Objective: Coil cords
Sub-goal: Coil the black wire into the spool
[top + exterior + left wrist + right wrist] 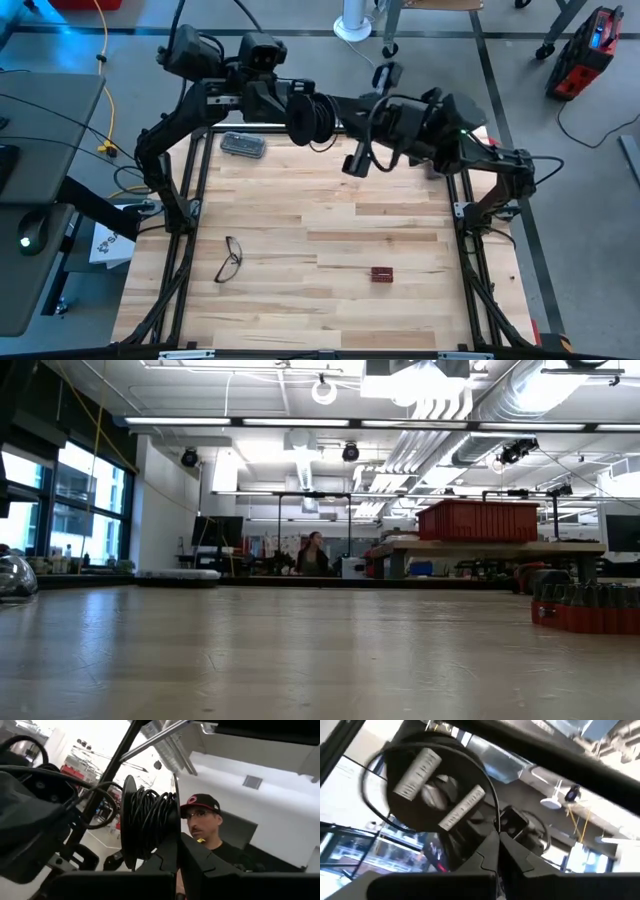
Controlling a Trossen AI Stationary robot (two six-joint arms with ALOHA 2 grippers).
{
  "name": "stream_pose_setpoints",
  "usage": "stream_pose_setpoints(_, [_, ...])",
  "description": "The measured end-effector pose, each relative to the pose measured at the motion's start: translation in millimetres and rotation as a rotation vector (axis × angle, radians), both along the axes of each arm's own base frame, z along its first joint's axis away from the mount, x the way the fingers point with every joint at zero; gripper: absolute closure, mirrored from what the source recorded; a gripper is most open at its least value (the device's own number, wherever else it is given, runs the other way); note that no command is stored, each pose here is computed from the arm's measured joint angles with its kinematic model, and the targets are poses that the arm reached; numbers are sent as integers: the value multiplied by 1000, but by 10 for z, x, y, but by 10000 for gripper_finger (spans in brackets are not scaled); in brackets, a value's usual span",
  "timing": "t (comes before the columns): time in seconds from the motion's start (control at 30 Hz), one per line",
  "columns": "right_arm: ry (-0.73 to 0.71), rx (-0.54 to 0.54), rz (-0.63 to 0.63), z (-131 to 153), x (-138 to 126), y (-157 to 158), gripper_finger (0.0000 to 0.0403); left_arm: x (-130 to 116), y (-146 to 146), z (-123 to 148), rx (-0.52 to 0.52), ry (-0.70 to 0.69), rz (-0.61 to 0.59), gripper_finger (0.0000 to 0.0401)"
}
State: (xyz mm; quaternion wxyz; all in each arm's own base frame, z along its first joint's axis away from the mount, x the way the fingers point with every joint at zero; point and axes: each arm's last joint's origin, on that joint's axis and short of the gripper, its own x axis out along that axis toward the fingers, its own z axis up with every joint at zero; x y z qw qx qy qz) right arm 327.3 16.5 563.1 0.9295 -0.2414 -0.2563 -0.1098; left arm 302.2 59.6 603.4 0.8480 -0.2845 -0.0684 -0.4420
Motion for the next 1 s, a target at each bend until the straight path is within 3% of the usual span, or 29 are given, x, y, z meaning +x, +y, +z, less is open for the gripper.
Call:
stream_pose_setpoints(0.2, [-13, 82, 68, -1, 10, -78, 403, 116, -82, -102, -40, 135, -28, 400])
stream_pose_setpoints(0.37, [8, 53, 91, 21, -6, 28, 403, 113, -53, -92, -50, 108, 17, 400])
stream_pose_setpoints(0.7, [14, -8, -47, 110, -94, 157, 403, 17, 66, -40, -46, 61, 98, 400])
stream_pose_setpoints(1.0, [39, 11, -104, 91, -82, 115, 403, 112, 40, -163, -50, 190, 95, 400])
